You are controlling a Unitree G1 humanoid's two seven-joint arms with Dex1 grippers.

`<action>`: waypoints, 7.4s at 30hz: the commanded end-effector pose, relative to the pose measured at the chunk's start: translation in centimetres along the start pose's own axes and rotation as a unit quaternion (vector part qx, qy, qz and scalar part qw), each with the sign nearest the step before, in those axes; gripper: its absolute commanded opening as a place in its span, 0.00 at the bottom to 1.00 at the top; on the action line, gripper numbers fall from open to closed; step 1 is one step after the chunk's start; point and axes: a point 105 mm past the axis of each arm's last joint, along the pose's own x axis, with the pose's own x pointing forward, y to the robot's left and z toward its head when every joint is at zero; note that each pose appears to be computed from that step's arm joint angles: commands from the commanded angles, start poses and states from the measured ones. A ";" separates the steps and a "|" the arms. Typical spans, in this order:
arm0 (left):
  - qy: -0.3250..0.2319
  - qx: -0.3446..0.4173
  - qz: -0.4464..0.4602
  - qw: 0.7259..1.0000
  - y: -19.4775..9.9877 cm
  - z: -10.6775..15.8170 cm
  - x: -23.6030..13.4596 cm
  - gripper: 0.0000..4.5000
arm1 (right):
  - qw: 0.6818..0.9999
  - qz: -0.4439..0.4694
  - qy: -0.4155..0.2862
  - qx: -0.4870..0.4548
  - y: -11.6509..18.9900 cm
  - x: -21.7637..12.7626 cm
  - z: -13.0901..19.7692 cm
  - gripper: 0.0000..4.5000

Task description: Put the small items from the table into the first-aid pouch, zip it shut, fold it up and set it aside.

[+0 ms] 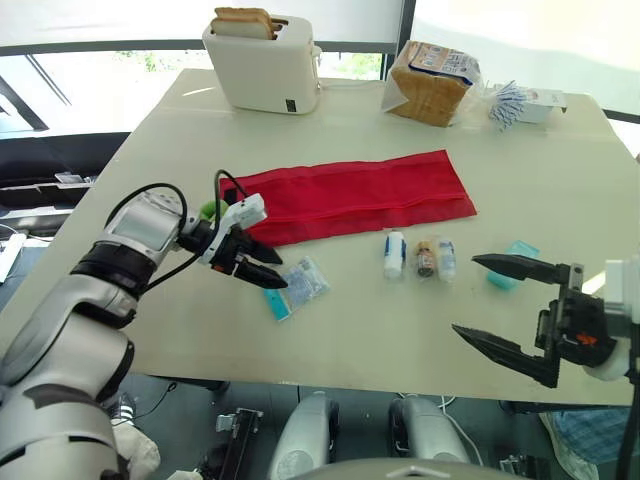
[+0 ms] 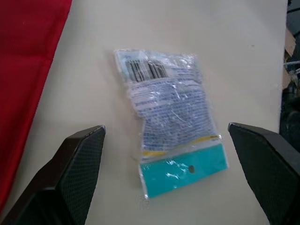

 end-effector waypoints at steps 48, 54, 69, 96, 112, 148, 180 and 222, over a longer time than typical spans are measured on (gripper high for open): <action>-0.390 -0.158 0.234 0.876 -5.9 7.1 3.0 0.00 | 0.923 -0.137 0.005 0.359 -4.8 17.0 -4.4 0.53; -0.393 -0.152 0.229 0.878 -6.2 7.4 3.2 0.00 | 0.918 -0.157 -0.004 0.365 -5.2 17.2 -4.3 0.53; -0.378 -0.084 0.185 0.903 -7.1 7.3 1.6 0.46 | 0.915 -0.148 -0.013 0.376 -5.0 14.4 -3.9 0.00; -0.113 0.262 0.277 0.918 4.4 14.7 9.6 0.22 | 0.901 -0.250 0.018 0.353 0.1 2.7 -3.6 0.00; -0.151 0.494 0.112 0.849 -1.8 15.0 13.2 0.01 | 0.899 -0.252 0.022 0.357 0.7 2.4 -3.8 0.00; -0.126 0.264 0.181 0.939 2.2 4.9 1.6 0.55 | 0.936 -0.126 0.051 0.325 3.0 0.8 -3.1 0.00; -0.138 0.292 0.110 0.940 1.3 7.7 3.5 0.01 | 0.895 -0.079 0.077 0.431 -2.8 16.8 -8.2 0.00; -0.176 0.251 0.097 0.947 -0.8 4.8 2.3 0.01 | 0.765 -0.167 0.103 0.613 -5.9 21.1 -11.5 0.00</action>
